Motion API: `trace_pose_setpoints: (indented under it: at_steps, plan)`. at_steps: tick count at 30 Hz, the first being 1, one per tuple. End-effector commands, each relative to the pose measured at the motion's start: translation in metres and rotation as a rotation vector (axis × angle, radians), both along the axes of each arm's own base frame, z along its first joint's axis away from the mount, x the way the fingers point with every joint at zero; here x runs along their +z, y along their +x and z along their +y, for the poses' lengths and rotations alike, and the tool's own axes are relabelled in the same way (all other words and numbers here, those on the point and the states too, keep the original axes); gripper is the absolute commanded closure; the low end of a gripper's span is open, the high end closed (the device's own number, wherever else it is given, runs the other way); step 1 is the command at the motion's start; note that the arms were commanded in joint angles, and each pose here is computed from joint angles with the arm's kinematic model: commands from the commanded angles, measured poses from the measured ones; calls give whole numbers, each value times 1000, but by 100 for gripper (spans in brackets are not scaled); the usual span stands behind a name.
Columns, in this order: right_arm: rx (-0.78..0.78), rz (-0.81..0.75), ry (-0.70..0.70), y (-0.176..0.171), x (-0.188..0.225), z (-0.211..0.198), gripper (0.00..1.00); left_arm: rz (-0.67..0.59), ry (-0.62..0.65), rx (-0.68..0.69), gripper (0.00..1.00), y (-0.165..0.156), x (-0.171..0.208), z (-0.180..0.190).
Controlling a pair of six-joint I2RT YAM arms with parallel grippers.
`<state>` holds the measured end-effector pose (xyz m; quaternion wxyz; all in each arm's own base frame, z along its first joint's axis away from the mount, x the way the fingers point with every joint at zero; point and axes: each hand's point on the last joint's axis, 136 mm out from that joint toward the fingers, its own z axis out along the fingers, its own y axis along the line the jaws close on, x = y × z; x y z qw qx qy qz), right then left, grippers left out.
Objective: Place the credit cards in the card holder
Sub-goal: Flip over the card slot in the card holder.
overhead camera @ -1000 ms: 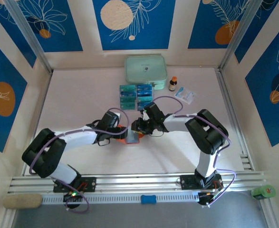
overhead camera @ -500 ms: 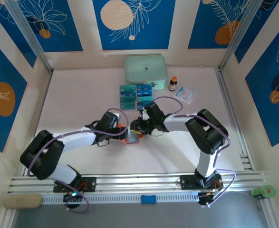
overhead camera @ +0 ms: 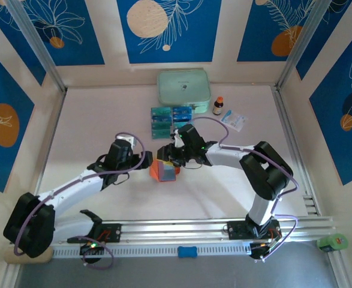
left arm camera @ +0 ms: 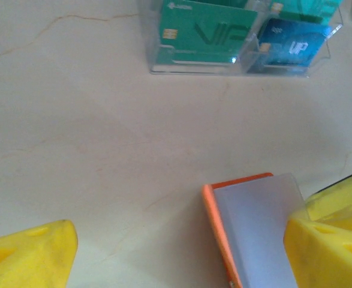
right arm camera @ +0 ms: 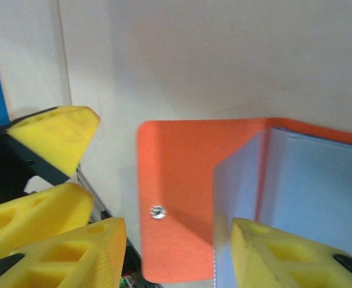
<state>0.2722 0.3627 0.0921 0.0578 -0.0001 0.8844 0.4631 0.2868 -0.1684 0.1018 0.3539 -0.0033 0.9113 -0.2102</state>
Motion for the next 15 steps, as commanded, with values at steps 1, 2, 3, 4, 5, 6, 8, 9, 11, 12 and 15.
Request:
trace_pose_setpoints:
  at_steps: [1,2,3,4,5,6,8,9,11,12,15]
  plan:
    - [25,38,31,-2,3,16,51,17,-39,38,10,-4,-1,9]
    - [27,46,38,-2,2,20,50,19,-44,45,10,-4,-1,12]
    - [28,52,46,-1,2,24,50,18,-48,53,10,-5,0,15]
    - [29,58,53,0,1,27,50,17,-51,60,10,-5,0,17]
    - [31,64,58,0,1,31,50,17,-54,67,9,-6,0,20]
    - [29,73,60,1,-1,33,50,15,-56,74,9,-7,0,22]
    - [28,87,60,1,-6,38,50,13,-59,79,9,-9,1,26]
    - [25,95,61,2,-8,40,50,12,-62,81,9,-9,1,27]
    - [19,110,63,3,-14,43,50,18,-61,81,9,-10,1,28]
    - [14,118,63,3,-17,44,50,18,-62,79,9,-10,1,28]
    - [1,129,63,6,-22,45,50,30,-57,72,9,-12,-2,28]
